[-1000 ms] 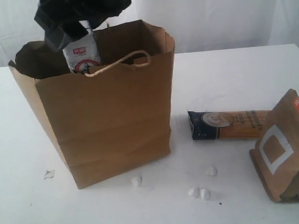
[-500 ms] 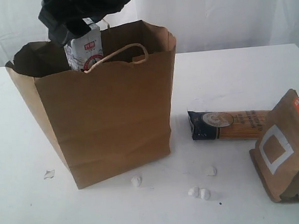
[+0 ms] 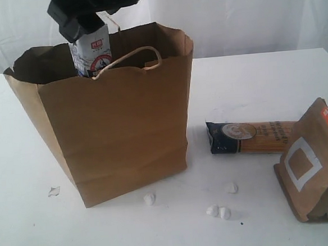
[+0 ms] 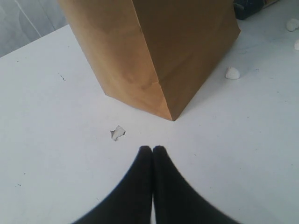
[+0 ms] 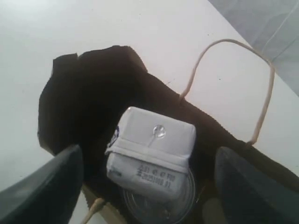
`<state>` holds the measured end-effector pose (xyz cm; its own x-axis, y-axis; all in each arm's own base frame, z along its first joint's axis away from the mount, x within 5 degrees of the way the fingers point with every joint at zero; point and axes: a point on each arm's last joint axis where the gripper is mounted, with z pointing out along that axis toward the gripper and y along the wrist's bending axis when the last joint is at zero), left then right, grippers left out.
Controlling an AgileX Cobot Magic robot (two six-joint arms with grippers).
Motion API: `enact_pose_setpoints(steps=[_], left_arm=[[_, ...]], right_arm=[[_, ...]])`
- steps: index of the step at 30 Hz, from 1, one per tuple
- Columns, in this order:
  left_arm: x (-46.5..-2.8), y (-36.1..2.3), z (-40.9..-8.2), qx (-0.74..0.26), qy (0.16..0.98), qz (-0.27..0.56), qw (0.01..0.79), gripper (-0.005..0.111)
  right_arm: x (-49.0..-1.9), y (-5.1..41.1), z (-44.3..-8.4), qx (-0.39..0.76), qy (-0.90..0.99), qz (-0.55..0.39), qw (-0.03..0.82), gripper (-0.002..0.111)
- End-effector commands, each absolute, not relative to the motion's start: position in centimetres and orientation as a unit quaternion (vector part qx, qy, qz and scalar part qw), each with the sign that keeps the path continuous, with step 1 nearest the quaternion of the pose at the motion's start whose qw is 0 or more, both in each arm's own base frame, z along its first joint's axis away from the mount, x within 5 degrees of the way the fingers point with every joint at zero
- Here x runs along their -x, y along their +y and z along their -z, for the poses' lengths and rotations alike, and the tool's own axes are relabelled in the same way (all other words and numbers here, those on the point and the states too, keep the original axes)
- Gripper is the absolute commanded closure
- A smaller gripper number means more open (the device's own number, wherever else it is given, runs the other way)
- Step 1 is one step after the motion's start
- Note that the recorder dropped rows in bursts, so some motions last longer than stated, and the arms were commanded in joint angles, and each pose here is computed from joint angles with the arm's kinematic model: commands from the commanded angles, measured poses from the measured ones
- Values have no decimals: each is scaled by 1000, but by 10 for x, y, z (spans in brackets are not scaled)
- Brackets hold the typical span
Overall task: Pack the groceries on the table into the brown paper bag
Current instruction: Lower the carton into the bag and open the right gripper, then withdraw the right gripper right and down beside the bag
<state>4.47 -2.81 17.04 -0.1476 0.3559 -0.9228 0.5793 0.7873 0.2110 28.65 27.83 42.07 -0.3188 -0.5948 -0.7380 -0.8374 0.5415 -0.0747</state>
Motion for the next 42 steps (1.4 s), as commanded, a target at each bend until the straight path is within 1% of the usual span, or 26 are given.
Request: enact_pose_setpoints(steps=[1,5,15,23,27,31,33,37,42], left_arm=[[-45,-28,-169,-310,752,99,573,106],[-45,-28,-169,-310,752,99,573,106],[-45,-28,-169,-310,752,99,573,106],[-45,-28,-169,-310,752,99,573,106],[-45,-28,-169,-310,752,99,573,106],[-45,-28,-169,-310,752,99,573,106],[-45,-28,-169,-310,752,99,573,106],[-45,-28,-169,-310,752,99,573,106],[-45,-28,-169,-310,752,99,573,106]], right_arm=[[-281,272,-434,445,790,-164,387,37],[-278,267,-439,446,788,-158,393,37],[-264,247,-451,445,804,-119,375,37],[-241,223,-461,441,807,-109,377,37],[-221,195,-461,442,813,-66,372,37],[-197,151,-463,414,820,-41,394,37],[-191,138,-462,400,823,-34,402,37],[-169,97,-448,360,838,2,410,46],[-150,79,-426,348,849,19,396,49]])
